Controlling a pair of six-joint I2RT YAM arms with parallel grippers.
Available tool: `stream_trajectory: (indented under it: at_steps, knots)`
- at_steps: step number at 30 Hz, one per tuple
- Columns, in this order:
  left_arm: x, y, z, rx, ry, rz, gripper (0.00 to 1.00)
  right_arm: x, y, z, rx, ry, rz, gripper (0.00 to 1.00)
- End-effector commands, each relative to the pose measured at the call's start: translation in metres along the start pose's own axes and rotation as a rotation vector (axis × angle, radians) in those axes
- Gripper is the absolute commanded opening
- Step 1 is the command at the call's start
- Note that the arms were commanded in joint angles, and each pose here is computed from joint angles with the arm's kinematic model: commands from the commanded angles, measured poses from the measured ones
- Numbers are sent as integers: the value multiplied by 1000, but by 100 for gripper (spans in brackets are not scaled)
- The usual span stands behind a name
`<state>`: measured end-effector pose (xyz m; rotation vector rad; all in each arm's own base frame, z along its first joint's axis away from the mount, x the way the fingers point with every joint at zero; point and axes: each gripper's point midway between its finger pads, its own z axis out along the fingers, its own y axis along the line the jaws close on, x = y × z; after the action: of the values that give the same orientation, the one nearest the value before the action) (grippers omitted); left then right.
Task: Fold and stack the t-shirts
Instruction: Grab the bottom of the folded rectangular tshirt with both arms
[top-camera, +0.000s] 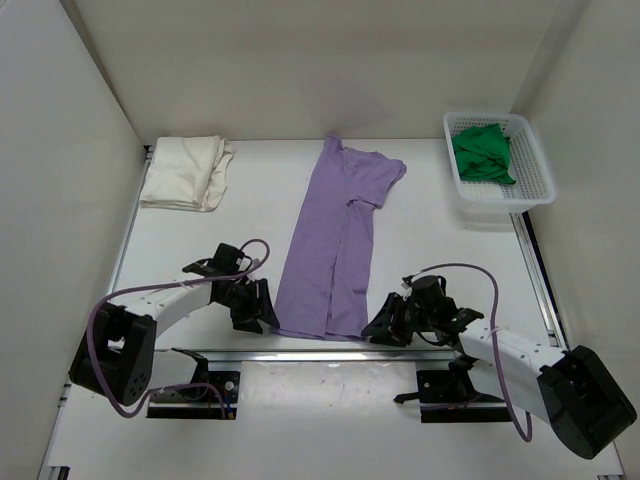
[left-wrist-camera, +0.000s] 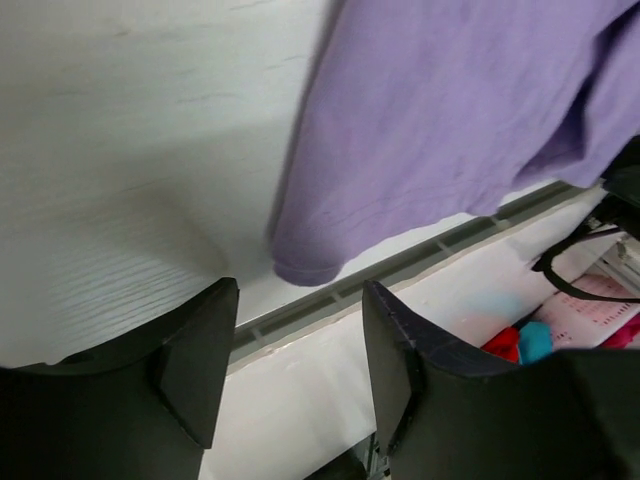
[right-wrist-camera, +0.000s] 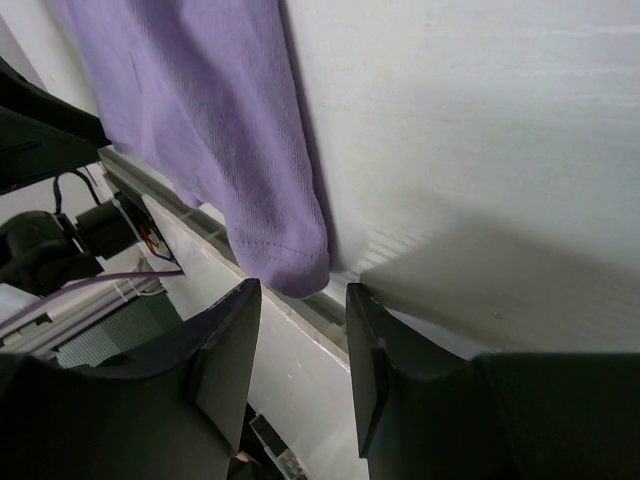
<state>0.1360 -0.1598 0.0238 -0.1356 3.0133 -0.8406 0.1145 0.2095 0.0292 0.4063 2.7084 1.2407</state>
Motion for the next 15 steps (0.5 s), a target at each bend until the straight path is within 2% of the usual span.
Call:
stream_trajectory:
  at_steps: [1,6,9,13,15]
  knots:
    - [-14,-20,-6,93,-53,20,64,-8,5,3,-33,-31,24,37]
    - [-19,-14,3,36,-49,22,62,-6,5,10,1,-18,18,31]
    - [-14,-10,9,18,-33,22,56,-6,8,12,-13,-11,26,24]
    - [-12,-10,11,36,-37,20,45,-3,7,13,-5,-10,27,16]
    - [-8,-11,15,40,-20,23,35,0,5,14,-2,-4,32,9]
